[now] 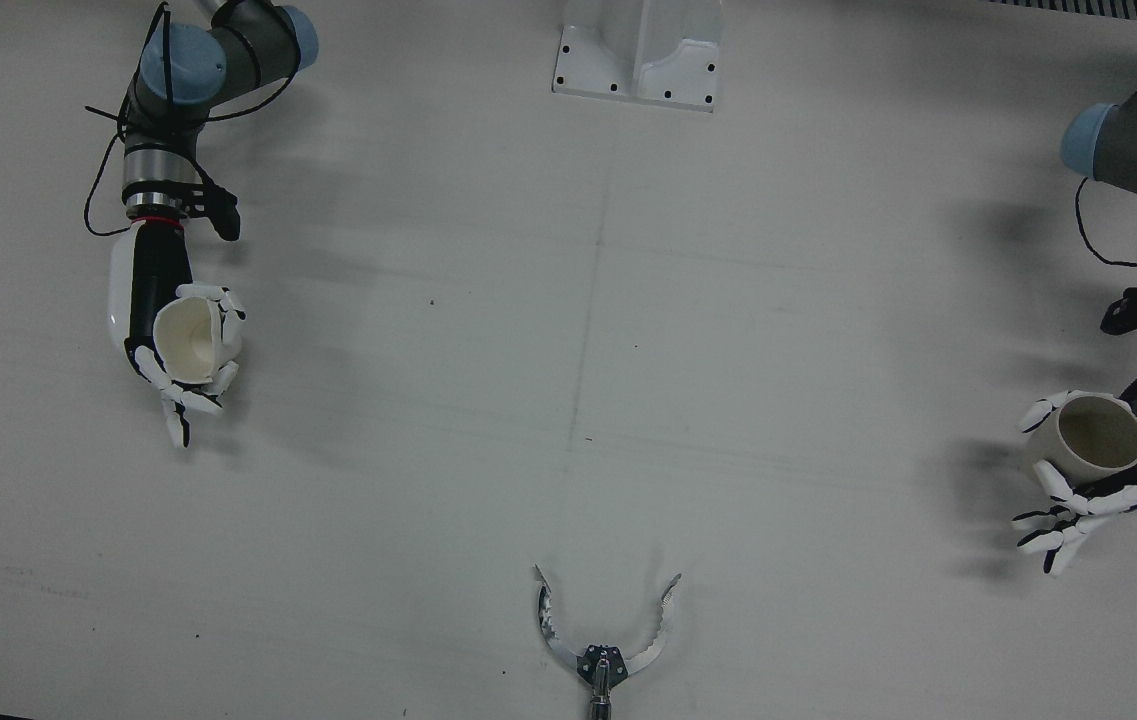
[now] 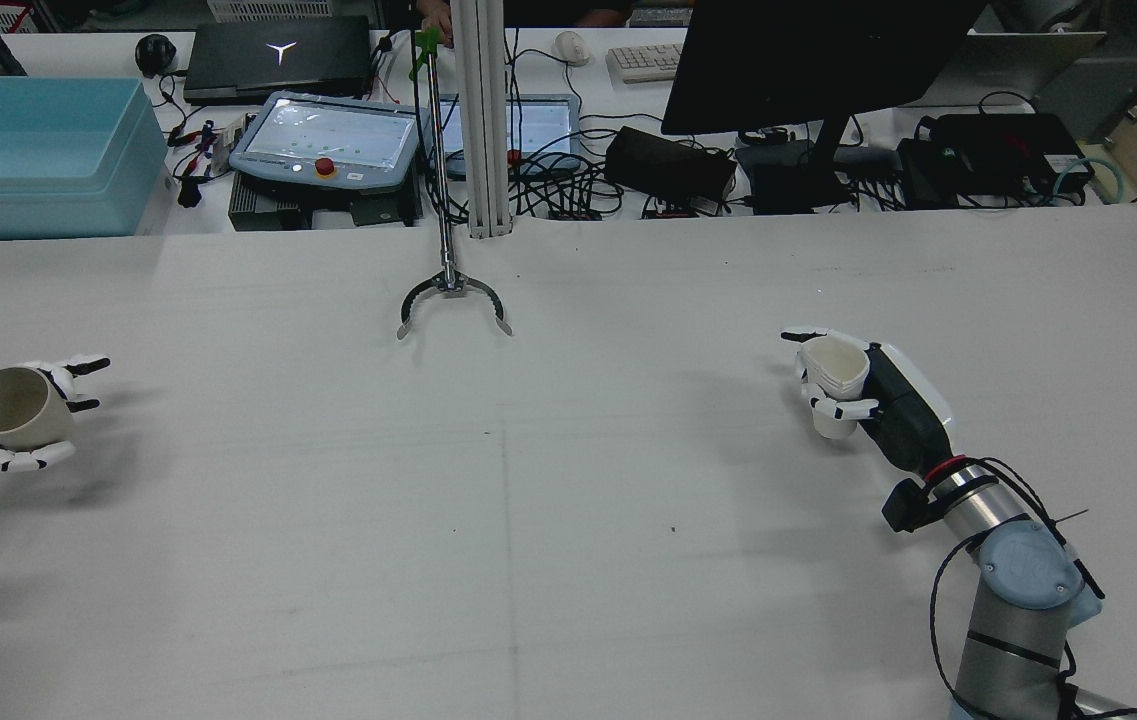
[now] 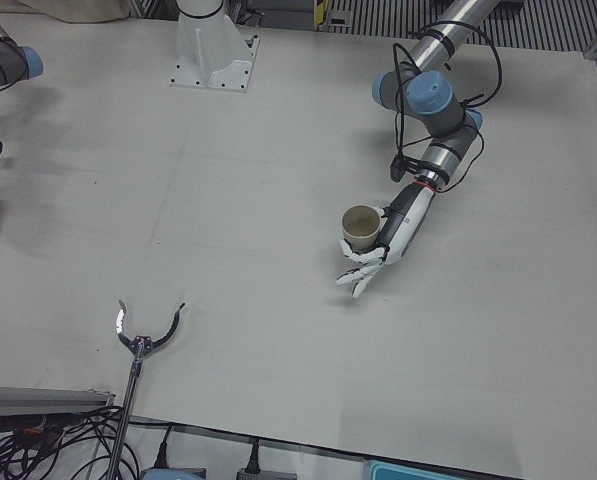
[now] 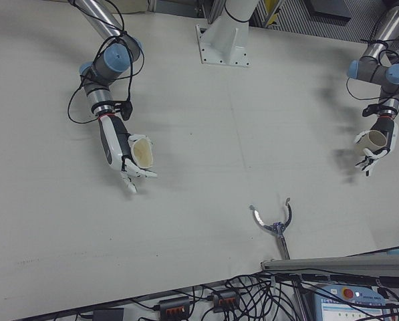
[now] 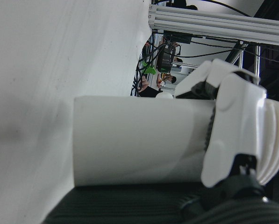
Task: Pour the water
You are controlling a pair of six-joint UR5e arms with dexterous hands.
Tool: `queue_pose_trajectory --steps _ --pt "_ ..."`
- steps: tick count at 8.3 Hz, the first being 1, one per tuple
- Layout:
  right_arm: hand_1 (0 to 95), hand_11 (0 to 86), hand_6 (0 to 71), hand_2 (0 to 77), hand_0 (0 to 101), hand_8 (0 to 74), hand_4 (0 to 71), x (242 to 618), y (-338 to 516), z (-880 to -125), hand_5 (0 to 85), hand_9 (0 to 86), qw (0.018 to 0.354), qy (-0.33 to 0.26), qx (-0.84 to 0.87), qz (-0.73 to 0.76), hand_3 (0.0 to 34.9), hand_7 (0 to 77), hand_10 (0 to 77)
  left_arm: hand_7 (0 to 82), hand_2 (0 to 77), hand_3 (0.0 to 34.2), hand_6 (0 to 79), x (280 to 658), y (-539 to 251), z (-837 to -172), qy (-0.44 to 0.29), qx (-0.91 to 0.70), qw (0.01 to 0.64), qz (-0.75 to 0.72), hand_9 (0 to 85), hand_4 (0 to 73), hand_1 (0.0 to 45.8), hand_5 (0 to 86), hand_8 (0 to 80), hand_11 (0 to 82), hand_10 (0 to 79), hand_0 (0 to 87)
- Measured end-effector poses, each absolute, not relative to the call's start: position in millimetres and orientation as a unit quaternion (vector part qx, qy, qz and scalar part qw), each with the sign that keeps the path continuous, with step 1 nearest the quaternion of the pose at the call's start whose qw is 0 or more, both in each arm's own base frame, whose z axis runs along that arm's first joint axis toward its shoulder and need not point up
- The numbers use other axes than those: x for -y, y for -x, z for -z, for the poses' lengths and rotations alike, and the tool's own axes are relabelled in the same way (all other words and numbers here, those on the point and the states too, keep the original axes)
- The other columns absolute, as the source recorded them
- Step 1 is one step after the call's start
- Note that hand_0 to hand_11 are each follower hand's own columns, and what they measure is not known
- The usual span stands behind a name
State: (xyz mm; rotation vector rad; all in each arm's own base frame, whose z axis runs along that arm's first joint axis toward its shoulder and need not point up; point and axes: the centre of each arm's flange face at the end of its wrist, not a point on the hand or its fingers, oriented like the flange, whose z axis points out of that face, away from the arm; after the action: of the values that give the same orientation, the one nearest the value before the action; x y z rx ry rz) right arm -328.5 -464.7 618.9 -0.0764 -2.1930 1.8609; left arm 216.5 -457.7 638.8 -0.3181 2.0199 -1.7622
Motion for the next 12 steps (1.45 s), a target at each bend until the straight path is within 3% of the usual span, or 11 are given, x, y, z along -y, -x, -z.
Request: queue_pose_trajectory --steps 1,2,3,4,5,6,7,8,9,12 --pt "25.1 10.4 48.5 55.6 63 48.0 28.9 464 328 -619 18.0 58.4 0.133 0.027 0.755 -0.641 0.1 50.7 5.5 11.4 35.5 0.0 24.5 457 -216 -640 0.115 -0.73 0.22 0.637 3.8 45.3 30.0 45.3 8.7 24.0 14.2 80.4" --pt "34.9 4.4 40.9 41.5 64 43.6 1.6 464 328 -620 13.6 56.7 0.137 0.028 0.755 -0.641 0.0 44.2 1.6 11.4 35.5 0.0 24.5 457 -216 -641 0.115 -0.729 0.22 0.638 3.8 45.3 30.0 45.3 8.7 24.0 14.2 80.1" --pt "34.9 1.1 29.5 41.5 64 34.4 1.6 464 329 -620 13.6 48.0 0.139 0.029 0.755 -0.64 0.0 33.3 0.0 11.4 35.5 0.0 24.5 457 -216 -642 0.115 -0.729 0.22 0.638 3.8 45.3 30.0 45.3 8.7 24.0 14.2 80.1" --pt "30.5 1.1 14.7 34.9 58 21.3 0.0 463 329 -619 10.4 36.5 0.14 0.03 0.755 -0.64 4.8 20.2 0.0 11.4 36.0 0.0 24.5 457 -216 -643 0.115 -0.729 0.22 0.638 3.8 45.3 30.0 45.3 8.7 24.0 14.2 80.4" --pt "16.9 1.1 0.5 28.4 55 3.8 0.0 464 329 -619 8.7 24.0 0.14 0.031 0.755 -0.639 9.9 2.7 0.0 12.0 36.0 0.0 24.5 457 -215 -643 0.115 -0.729 0.219 0.638 3.8 45.3 30.0 45.3 8.7 24.0 14.2 80.5" --pt "22.4 1.1 0.5 14.7 53 0.0 0.0 464 328 -617 7.1 6.0 0.139 0.031 0.756 -0.639 14.6 1.6 0.0 11.4 36.0 0.0 24.5 456 -211 -646 0.112 -0.729 0.218 0.639 3.8 45.3 30.0 45.3 8.7 24.0 14.2 80.5" --pt "21.8 0.5 0.5 4.4 53 0.0 0.0 465 328 -616 7.1 1.1 0.138 0.031 0.757 -0.638 23.8 1.6 0.0 11.4 36.0 0.0 24.5 455 -205 -649 0.109 -0.729 0.216 0.641 3.8 45.3 30.0 45.3 8.7 24.0 14.2 80.5" --pt "21.8 0.0 1.6 10.9 53 0.0 0.0 465 328 -612 7.1 1.1 0.136 0.033 0.759 -0.636 26.8 1.1 0.0 11.4 36.0 0.0 24.5 455 -200 -651 0.107 -0.729 0.214 0.641 3.8 45.3 30.0 45.3 8.7 24.0 14.2 80.5" --pt "21.3 0.5 1.6 10.9 53 0.0 0.0 466 327 -597 7.6 0.5 0.127 0.038 0.766 -0.629 30.4 1.1 0.0 11.4 36.0 0.0 24.5 456 -196 -652 0.104 -0.73 0.212 0.642 3.8 45.3 30.0 45.3 8.7 24.0 14.2 80.5" --pt "22.9 0.5 1.6 8.7 53 0.0 0.0 484 285 -505 7.6 0.5 0.075 0.052 0.811 -0.578 31.4 1.1 0.0 11.4 36.0 0.0 24.5 457 -191 -667 0.099 -0.726 0.211 0.647 3.8 45.3 30.0 45.3 8.7 24.0 14.2 80.3"
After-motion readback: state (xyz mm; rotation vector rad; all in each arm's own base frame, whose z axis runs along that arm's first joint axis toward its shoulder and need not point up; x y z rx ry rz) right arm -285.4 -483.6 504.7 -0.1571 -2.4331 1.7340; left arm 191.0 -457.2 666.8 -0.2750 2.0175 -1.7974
